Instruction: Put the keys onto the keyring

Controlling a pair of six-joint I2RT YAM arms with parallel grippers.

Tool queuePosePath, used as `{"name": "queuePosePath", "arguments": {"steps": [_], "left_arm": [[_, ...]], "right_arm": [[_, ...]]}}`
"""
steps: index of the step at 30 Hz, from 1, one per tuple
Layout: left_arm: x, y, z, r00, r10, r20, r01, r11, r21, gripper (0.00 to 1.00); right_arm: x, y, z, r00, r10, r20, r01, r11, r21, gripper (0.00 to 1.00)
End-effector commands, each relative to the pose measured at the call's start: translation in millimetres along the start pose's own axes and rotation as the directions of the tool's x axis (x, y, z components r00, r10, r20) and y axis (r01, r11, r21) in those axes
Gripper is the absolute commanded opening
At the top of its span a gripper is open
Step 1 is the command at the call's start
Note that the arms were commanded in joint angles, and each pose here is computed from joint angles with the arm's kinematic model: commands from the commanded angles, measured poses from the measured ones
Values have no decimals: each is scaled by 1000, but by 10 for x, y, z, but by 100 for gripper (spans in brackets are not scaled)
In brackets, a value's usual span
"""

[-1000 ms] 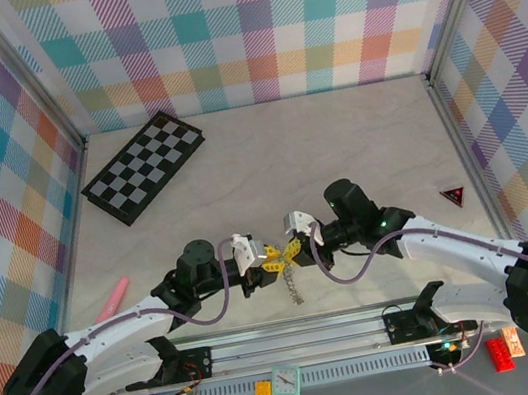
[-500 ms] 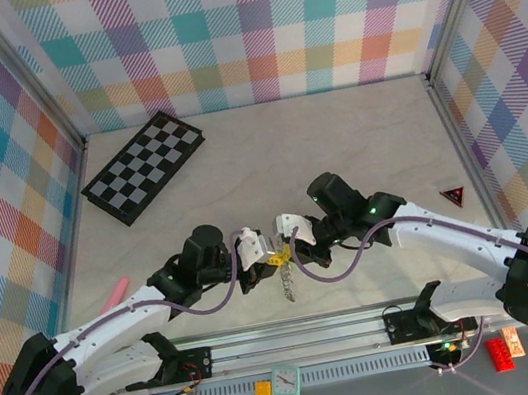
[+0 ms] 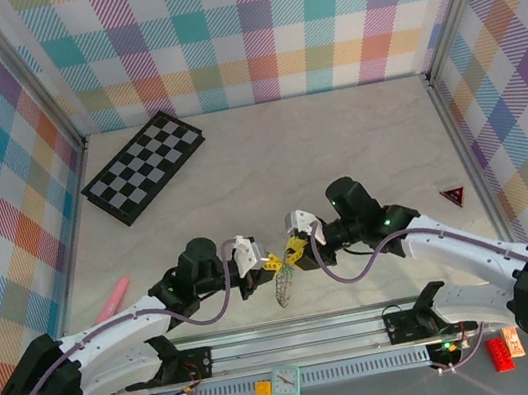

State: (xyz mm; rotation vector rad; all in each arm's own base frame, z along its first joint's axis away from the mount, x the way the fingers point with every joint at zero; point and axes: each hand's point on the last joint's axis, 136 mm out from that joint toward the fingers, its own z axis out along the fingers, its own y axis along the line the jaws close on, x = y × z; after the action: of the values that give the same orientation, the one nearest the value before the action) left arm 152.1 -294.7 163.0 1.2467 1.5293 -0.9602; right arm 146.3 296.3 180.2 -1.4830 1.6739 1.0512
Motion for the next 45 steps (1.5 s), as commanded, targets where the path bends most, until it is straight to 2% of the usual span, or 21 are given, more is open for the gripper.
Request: {"name": "queuePosePath", "arguments": {"steps": [1, 5, 10, 15, 25, 29, 36, 45], "left_arm": [[-307, -42, -32, 991, 49, 122, -51, 999, 14, 0], [-311, 20, -37, 991, 40, 127, -38, 999, -23, 0], [-319, 62, -32, 991, 23, 136, -18, 999, -42, 0], [-344, 123, -10, 989, -13, 151, 23, 998, -63, 0], [-367, 154, 35, 982, -61, 177, 72, 996, -54, 0], [-371, 163, 46, 981, -68, 184, 79, 995, -54, 0], [-353, 180, 42, 983, -64, 174, 77, 995, -69, 0], [-339, 170, 38, 986, -56, 159, 68, 995, -67, 0]], "right_arm": [[-70, 21, 23, 999, 3, 46, -1, 1000, -27, 30], [-28, 0, -16, 998, -4, 68, 2, 1000, 22, 35], [101, -118, -76, 996, 12, 93, -25, 989, 143, 40], [209, -133, 28, 994, 68, 91, -80, 988, 134, 41], [217, -275, 143, 995, 36, 88, -54, 978, 202, 42], [204, -277, 171, 996, 27, 91, -45, 978, 203, 38], [223, -255, 128, 998, -1, 67, -13, 976, 218, 23], [166, -206, 56, 998, -29, 51, 17, 976, 218, 10]]}}
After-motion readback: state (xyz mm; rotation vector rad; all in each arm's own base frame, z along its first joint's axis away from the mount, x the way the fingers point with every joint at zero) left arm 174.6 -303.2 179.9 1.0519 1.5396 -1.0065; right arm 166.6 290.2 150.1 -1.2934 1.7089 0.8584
